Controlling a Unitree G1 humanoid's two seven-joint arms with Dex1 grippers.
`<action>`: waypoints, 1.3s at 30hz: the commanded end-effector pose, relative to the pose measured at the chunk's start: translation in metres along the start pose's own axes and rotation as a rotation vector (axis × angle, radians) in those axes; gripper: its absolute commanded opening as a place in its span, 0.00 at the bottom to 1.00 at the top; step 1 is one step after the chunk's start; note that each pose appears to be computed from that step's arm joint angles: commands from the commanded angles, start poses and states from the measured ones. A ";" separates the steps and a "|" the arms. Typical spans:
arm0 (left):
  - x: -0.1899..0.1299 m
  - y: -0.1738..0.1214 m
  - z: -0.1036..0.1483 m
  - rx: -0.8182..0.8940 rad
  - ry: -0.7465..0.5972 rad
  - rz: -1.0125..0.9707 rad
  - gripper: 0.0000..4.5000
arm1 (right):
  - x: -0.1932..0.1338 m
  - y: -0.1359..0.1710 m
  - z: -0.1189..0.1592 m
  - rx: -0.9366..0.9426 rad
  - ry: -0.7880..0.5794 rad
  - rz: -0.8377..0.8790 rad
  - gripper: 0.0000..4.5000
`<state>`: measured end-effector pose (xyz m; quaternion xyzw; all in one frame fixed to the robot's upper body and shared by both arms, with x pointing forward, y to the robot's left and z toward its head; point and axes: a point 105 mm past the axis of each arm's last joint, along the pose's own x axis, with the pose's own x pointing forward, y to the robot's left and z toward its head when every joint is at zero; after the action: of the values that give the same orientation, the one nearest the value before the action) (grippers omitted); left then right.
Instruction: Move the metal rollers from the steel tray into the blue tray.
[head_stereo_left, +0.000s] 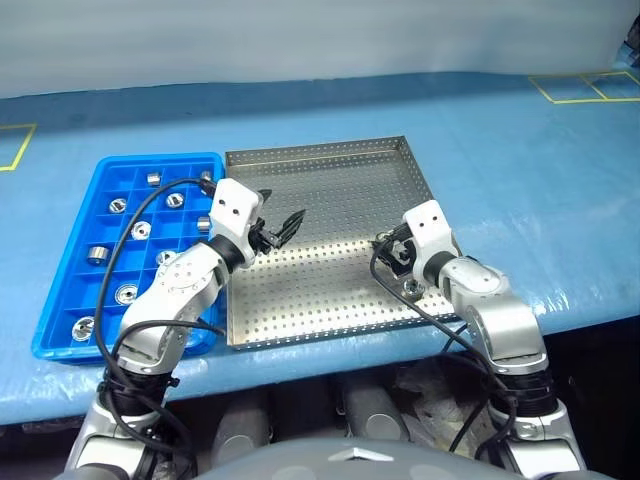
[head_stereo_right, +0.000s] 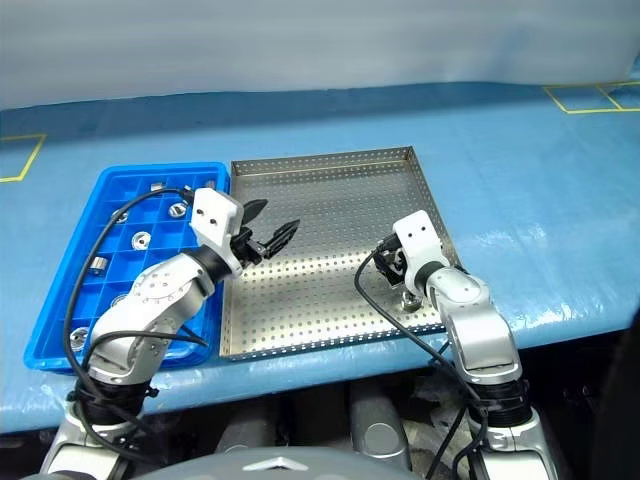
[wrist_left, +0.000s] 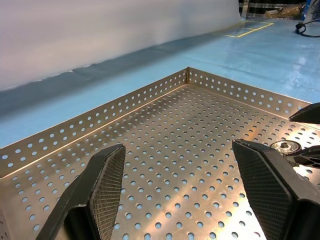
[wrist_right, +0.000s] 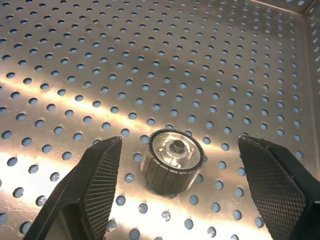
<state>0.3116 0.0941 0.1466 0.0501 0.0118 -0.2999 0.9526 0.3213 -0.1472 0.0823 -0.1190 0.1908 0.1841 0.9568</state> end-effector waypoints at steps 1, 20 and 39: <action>-0.004 0.002 0.011 0.024 -0.042 0.013 0.82 | 0.004 -0.012 0.000 0.057 -0.012 -0.037 0.87; -0.017 0.014 0.011 0.015 -0.041 0.085 0.82 | 0.011 -0.021 0.016 0.108 -0.089 -0.081 0.53; -0.028 0.025 0.013 0.018 -0.041 0.135 0.82 | 0.009 -0.021 0.035 0.074 -0.129 -0.098 0.31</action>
<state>0.3076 0.1343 0.1487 0.0480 0.0146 -0.2258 0.9729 0.3492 -0.1534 0.0963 -0.0772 0.1593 0.1357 0.9748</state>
